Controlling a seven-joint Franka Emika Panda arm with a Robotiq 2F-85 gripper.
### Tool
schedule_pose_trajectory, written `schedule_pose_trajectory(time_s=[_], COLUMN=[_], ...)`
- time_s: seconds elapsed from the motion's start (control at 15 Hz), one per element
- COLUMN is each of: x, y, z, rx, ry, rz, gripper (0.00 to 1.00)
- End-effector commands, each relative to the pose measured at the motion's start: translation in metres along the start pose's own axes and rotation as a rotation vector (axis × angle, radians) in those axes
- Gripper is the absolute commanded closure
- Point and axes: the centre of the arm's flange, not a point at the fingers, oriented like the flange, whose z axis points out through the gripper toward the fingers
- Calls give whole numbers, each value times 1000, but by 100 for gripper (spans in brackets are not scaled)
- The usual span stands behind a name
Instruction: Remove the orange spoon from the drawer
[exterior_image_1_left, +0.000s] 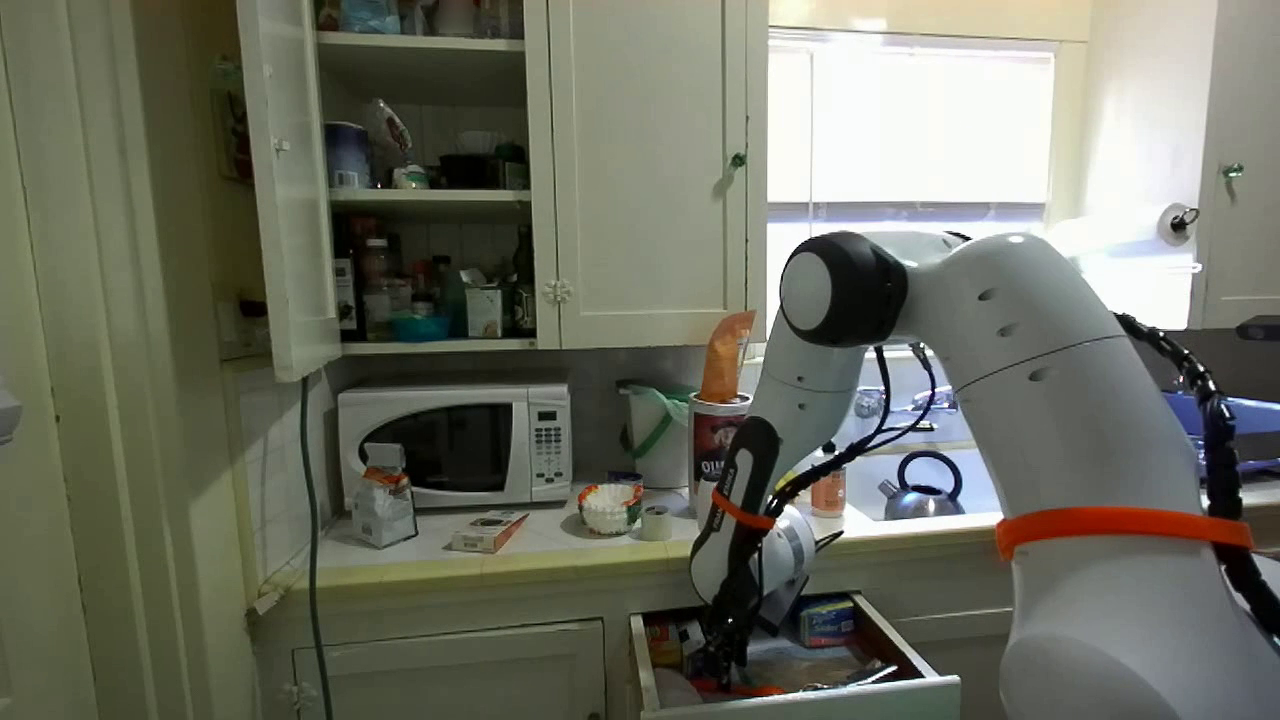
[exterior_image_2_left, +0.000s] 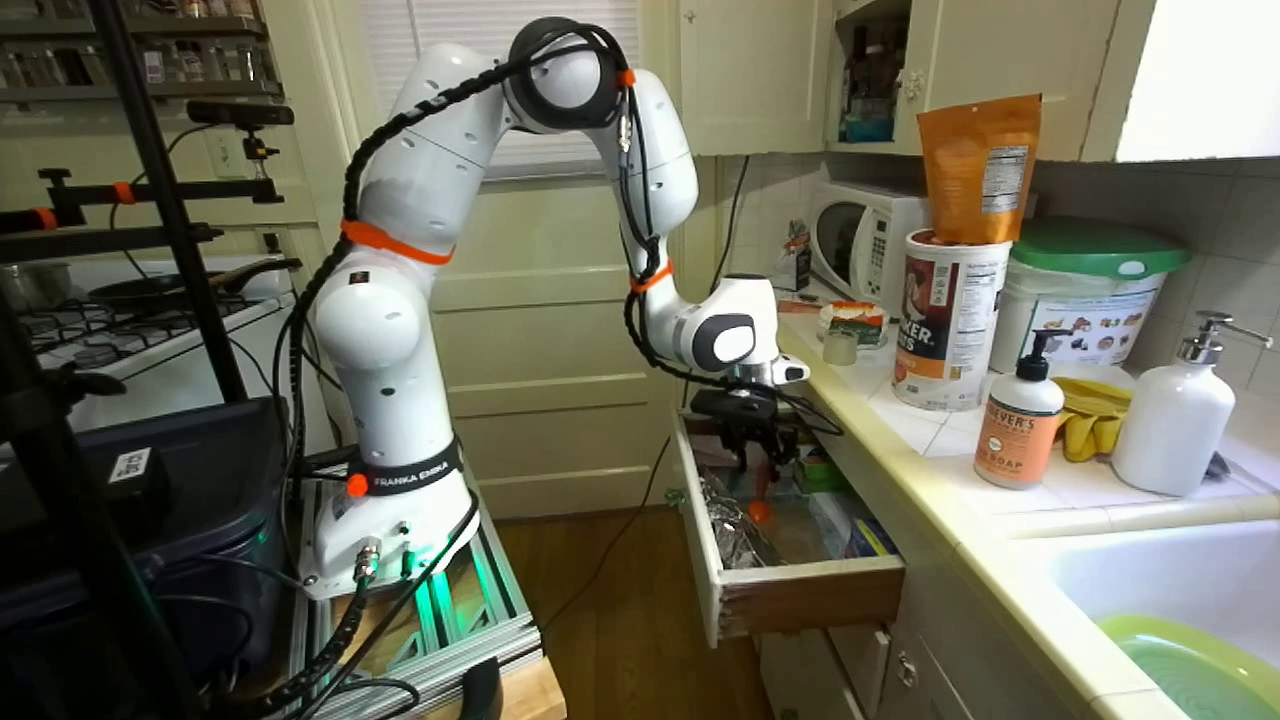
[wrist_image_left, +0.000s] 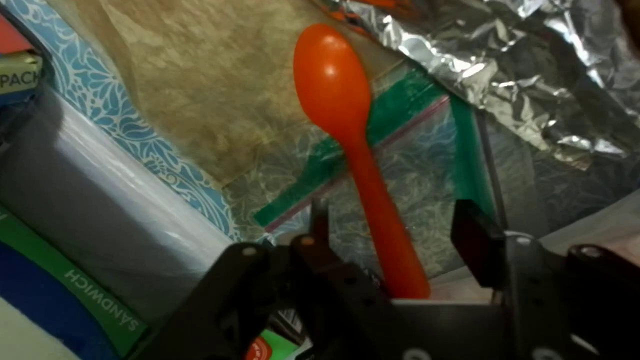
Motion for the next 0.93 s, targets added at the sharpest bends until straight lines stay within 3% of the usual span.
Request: schedule_pose_trajectory(time_s=[0.0, 0.33, 0.67, 0.73, 0.87], x=[6, 10, 9, 10, 10], y=[8, 9, 11, 11, 10], z=[16, 25, 30, 29, 29], rx=[17, 28, 32, 32, 35], ry=[24, 25, 24, 25, 25], rz=[-37, -73, -83, -83, -84], gripper=[48, 46, 60, 69, 65])
